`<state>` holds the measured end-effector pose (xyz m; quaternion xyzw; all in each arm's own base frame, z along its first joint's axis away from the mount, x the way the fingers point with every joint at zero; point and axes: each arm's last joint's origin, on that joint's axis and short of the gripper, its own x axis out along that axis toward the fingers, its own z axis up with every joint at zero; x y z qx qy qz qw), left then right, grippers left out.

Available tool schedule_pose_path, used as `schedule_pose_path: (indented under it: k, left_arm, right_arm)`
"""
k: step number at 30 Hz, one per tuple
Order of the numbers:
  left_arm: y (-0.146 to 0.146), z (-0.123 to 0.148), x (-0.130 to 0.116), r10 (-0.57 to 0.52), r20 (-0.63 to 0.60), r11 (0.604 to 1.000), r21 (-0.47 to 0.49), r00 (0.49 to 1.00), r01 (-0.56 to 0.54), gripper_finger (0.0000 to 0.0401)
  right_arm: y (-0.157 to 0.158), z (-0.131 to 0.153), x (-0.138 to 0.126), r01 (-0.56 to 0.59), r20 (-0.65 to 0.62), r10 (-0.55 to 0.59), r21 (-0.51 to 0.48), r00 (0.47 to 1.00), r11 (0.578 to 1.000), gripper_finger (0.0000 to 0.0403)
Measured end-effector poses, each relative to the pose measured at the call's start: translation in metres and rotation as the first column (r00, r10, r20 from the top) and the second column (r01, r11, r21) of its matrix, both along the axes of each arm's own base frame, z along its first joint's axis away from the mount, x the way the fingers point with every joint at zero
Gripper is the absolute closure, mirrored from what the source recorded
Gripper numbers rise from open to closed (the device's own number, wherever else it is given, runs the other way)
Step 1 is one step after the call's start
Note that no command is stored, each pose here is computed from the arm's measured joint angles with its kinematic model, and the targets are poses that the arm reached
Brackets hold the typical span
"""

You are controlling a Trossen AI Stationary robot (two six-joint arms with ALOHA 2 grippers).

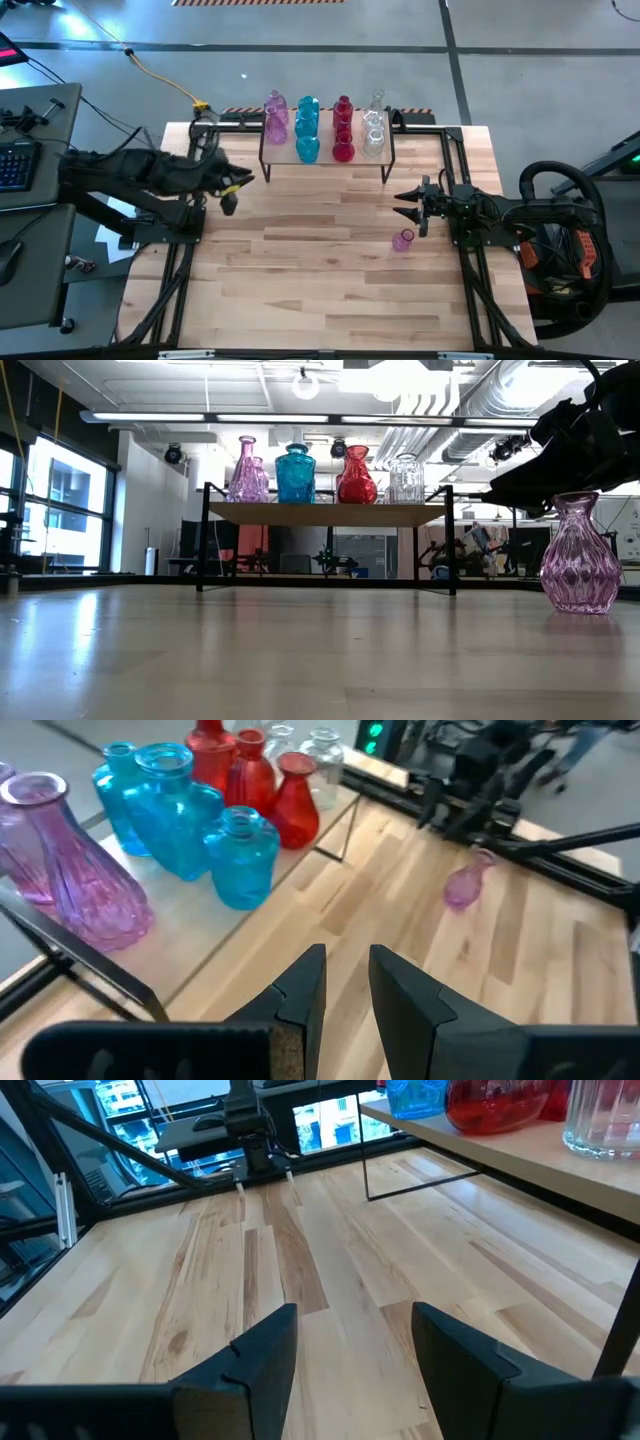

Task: Sort vases onto shelf
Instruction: Put the violet vase on the shelf aligned with the other violet vases

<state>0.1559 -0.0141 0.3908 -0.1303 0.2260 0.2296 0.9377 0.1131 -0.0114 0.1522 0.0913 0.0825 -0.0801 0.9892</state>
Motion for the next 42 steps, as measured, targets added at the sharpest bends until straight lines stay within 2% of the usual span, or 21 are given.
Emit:
schedule_pose_path:
  k: [7,13,21,24,29,35,42]
  left_arm:
    - [-0.007,-0.032,-0.026,-0.057,0.109,0.998,0.004,0.992,0.057,0.033]
    - [-0.008,-0.057,-0.042,-0.111,0.095,0.994,0.0,0.989,0.111,0.033]
    - [-0.005,-0.065,-0.062,-0.204,0.141,0.976,-0.043,0.969,0.212,0.033]
    - [-0.005,-0.067,-0.064,-0.236,0.131,0.971,-0.01,0.963,0.239,0.033]
    - [-0.005,-0.089,-0.062,-0.254,0.098,0.967,0.017,0.962,0.253,0.033]
    - [-0.009,-0.114,-0.055,-0.298,0.191,0.952,-0.012,0.935,0.306,0.033]
    - [-0.012,-0.114,-0.048,-0.304,0.316,0.944,-0.026,0.899,0.329,0.033]
  right_arm:
    - [0.0,0.0,0.0,0.0,-0.005,0.0,0.001,1.0,1.0,0.0222]
    - [0.0,-0.001,0.0,0.0,-0.006,0.0,0.001,1.0,1.0,0.0222]
    - [0.0,-0.001,0.0,0.0,-0.006,0.0,0.001,1.0,1.0,0.0222]
    - [0.0,-0.001,0.0,0.0,-0.006,0.0,0.001,1.0,1.0,0.0222]
    - [0.0,-0.001,0.0,0.0,-0.006,0.0,0.001,1.0,1.0,0.0222]
    - [0.0,-0.001,0.0,0.0,-0.005,0.0,0.001,1.0,1.0,0.0222]
    - [0.0,-0.001,0.0,0.0,-0.006,0.0,0.001,1.0,1.0,0.0222]
